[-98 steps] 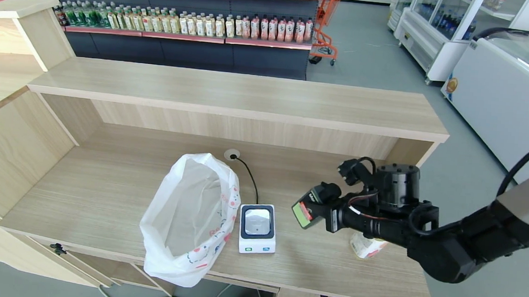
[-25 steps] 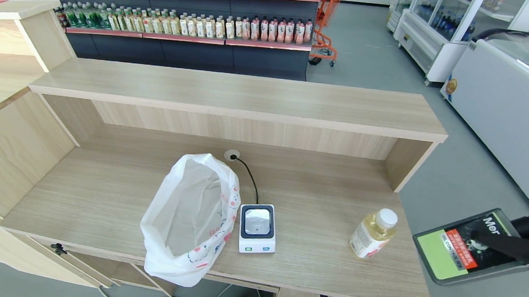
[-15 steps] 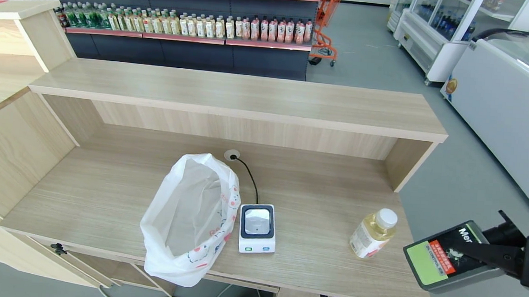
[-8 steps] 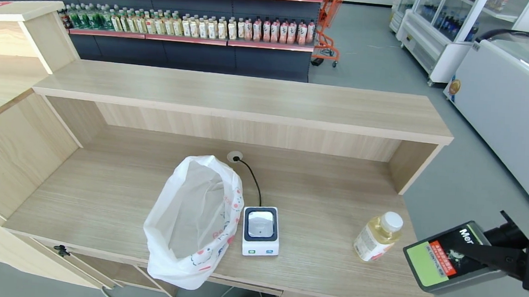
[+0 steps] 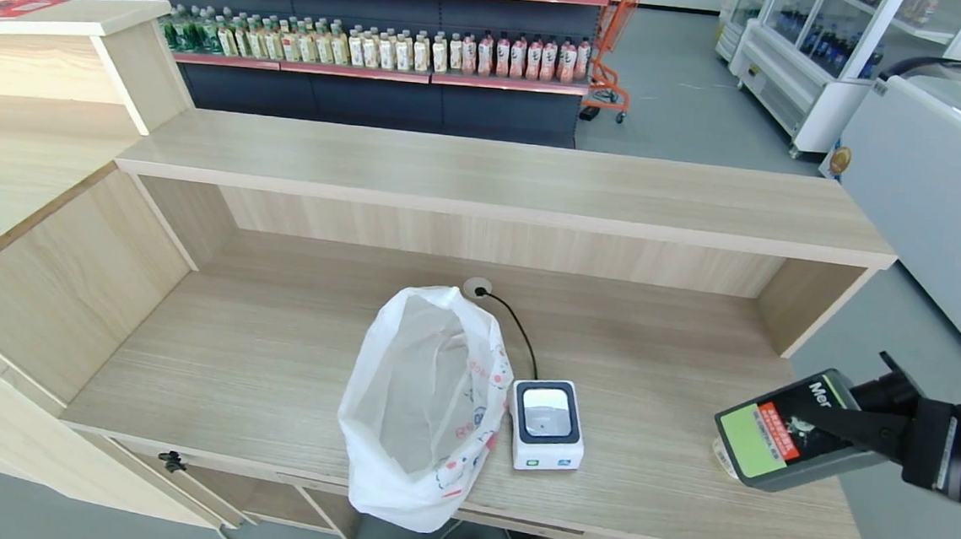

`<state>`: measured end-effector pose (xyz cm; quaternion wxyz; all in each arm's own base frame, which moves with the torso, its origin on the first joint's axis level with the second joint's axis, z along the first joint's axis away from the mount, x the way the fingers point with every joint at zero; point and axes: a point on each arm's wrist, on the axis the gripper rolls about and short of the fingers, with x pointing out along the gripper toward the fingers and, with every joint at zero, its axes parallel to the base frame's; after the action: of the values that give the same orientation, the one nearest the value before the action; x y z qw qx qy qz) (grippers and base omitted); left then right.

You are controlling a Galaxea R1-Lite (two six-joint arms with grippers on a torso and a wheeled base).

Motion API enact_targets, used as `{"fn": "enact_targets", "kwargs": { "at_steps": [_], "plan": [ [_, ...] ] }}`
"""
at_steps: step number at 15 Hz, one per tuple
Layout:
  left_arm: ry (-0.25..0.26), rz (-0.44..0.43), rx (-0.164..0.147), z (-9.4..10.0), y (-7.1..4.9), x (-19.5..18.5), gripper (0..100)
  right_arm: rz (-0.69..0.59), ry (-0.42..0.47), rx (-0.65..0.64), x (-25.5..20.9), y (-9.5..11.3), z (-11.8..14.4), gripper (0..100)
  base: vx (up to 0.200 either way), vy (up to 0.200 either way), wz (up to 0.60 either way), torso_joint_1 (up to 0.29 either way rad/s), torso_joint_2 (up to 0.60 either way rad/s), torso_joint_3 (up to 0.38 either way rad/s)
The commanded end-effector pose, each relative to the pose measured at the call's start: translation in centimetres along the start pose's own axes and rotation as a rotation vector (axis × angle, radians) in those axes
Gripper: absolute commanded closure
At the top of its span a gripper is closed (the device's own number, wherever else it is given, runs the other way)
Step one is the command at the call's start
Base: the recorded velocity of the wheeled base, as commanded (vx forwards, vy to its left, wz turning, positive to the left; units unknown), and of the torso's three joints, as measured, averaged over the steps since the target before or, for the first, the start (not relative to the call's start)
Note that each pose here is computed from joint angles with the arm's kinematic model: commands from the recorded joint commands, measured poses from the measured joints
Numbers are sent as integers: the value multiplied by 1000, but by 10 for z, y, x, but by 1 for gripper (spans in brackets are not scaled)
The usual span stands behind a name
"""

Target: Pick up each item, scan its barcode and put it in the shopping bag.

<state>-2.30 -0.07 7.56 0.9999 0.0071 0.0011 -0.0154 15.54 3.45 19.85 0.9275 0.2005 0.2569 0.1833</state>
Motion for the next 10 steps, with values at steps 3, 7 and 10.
{"fn": "enact_targets", "kwargs": {
  "at_steps": [3,7,10],
  "plan": [
    [1,0,0,0,0,0,100,-62,32,-12,41,-4,1,100,0,0,0,0,0,0],
    [1,0,0,0,0,0,100,-30,48,-32,87,-5,-1,100,0,0,0,0,0,0],
    [1,0,0,0,0,0,100,-4,33,-43,127,-11,-3,100,0,0,0,0,0,0]
  ]
}}
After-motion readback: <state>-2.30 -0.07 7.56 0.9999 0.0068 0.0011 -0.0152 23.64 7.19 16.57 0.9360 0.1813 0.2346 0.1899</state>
